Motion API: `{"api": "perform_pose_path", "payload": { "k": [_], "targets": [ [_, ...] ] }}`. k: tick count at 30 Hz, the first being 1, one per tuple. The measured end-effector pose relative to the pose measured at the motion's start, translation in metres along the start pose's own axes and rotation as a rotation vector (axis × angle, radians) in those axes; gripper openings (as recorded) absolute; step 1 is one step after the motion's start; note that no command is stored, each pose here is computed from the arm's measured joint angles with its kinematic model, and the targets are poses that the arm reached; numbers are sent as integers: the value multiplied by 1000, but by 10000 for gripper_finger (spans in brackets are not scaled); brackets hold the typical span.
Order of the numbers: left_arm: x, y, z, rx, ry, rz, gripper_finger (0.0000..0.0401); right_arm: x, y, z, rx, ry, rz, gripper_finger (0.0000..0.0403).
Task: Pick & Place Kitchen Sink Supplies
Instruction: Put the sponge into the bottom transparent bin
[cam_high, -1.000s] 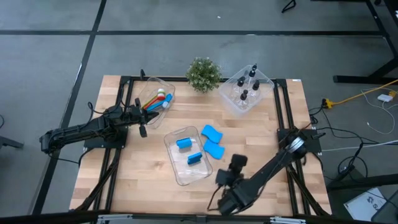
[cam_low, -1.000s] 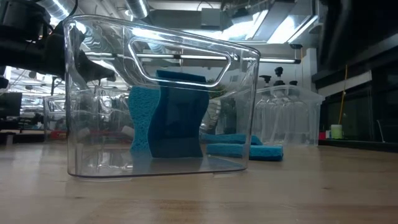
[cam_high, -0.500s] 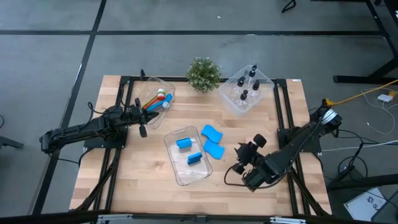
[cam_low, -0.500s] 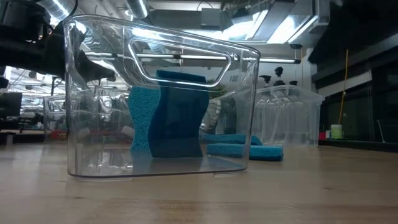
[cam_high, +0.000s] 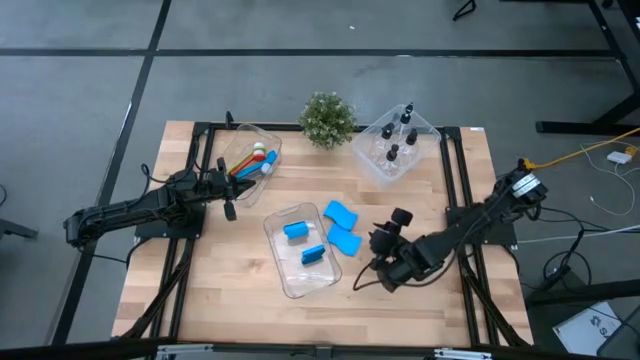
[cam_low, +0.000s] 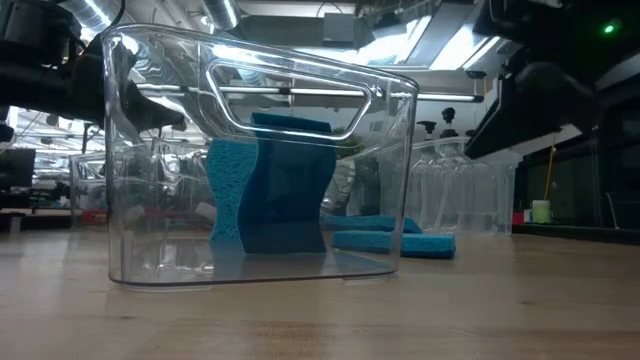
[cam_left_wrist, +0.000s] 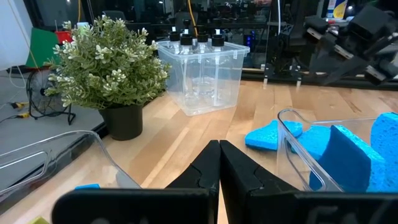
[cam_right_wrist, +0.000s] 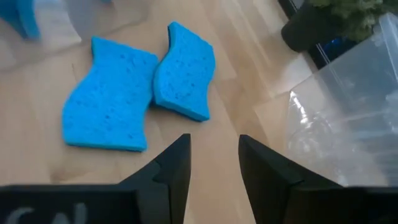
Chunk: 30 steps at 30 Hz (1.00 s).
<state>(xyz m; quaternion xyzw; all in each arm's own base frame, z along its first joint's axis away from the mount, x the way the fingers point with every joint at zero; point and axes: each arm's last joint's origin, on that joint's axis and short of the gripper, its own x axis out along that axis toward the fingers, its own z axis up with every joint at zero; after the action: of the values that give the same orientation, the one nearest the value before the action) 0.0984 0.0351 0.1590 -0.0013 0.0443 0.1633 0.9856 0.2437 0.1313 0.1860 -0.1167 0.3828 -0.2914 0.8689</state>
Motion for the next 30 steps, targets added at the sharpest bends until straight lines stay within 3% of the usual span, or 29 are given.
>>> {"api": "perform_pose_path", "payload": {
  "k": [2,11,16,21,30],
  "targets": [
    [0,0,0,0,0,0,2,4,-2,2,-30,14,-2,133],
    [0,0,0,0,0,0,2,26,-10,22,130,-26,-16,133],
    [0,0,0,0,0,0,2,41,-15,28,117,13,5,133],
    [0,0,0,0,0,0,2,45,-14,30,93,75,138,133],
    [0,0,0,0,0,0,2,46,-4,33,-25,22,184,133]
  ]
}}
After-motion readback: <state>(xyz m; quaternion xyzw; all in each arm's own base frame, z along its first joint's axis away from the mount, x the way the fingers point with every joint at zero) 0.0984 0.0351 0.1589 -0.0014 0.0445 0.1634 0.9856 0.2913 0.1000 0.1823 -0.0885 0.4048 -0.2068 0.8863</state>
